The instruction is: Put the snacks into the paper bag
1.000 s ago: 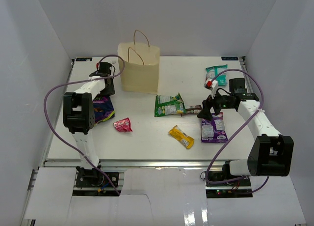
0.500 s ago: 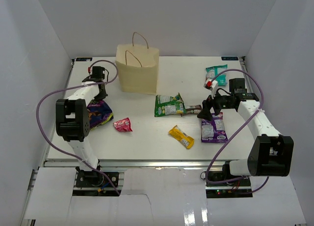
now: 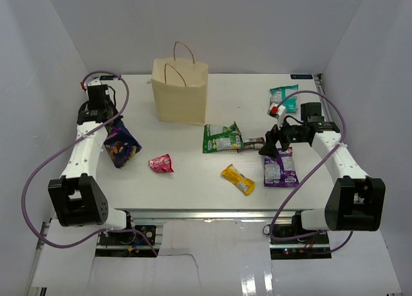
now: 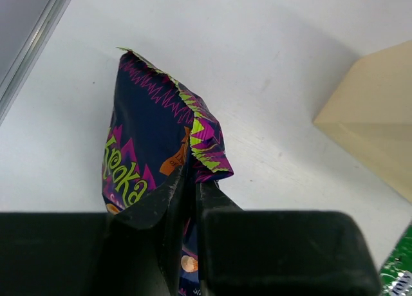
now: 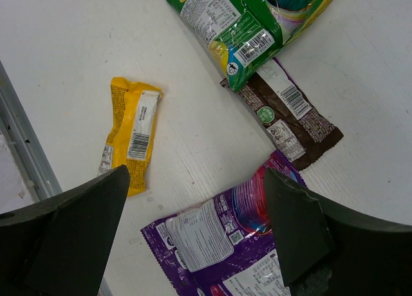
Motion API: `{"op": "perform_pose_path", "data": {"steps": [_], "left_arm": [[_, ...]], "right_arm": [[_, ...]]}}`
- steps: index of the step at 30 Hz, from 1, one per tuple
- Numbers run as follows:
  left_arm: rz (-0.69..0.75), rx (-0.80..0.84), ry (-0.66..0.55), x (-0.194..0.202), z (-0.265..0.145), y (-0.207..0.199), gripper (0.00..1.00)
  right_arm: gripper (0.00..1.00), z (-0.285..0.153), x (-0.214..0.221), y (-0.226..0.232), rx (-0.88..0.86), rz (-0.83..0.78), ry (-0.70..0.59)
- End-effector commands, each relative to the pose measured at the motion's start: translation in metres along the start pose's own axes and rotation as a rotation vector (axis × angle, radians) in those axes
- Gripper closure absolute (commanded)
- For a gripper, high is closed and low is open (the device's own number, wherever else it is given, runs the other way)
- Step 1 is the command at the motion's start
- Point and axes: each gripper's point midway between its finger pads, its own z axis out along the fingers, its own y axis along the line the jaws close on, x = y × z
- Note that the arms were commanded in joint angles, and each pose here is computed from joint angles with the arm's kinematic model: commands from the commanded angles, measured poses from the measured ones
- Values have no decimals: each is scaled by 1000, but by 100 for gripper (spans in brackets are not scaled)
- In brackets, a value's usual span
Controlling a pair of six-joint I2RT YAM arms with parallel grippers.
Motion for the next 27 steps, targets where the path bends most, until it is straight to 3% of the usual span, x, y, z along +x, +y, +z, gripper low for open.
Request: {"op": "perform_pose_path", "data": {"steps": [1,11,16,17,19,20,21,24,27], "left_arm": [[-87,120,-184,-57,-39,-18,100],[-185,278,-422,-133,-113,-34,100],[-168,310,-377,-125,-103,-44,100],[-153,328,-327,-115,-91,-49,95],[-140,321,-246,-94,-76,-50,74],[-131,311,-198,-79,-66,-50,51],[-121,309,-158,-67,-59,-50,41],[-72,326,-52,-24,-41,-49,19],[-8,379,31,11,-28,-54,11]], "right_arm": [[10,-4,-11,4,-15,-31,-33],[10,-5,-9,5,-12,-36,-31],[10,-5,-10,5,-12,-34,-31],[10,-5,-10,5,-12,-34,-31],[10,-5,-9,4,-10,-32,-30],[10,-5,-9,5,-11,-31,-30],[10,-5,-8,5,-12,-25,-26],[10,-3,-3,6,-15,-16,-16],[10,-1,1,7,-21,-5,-10]]}}
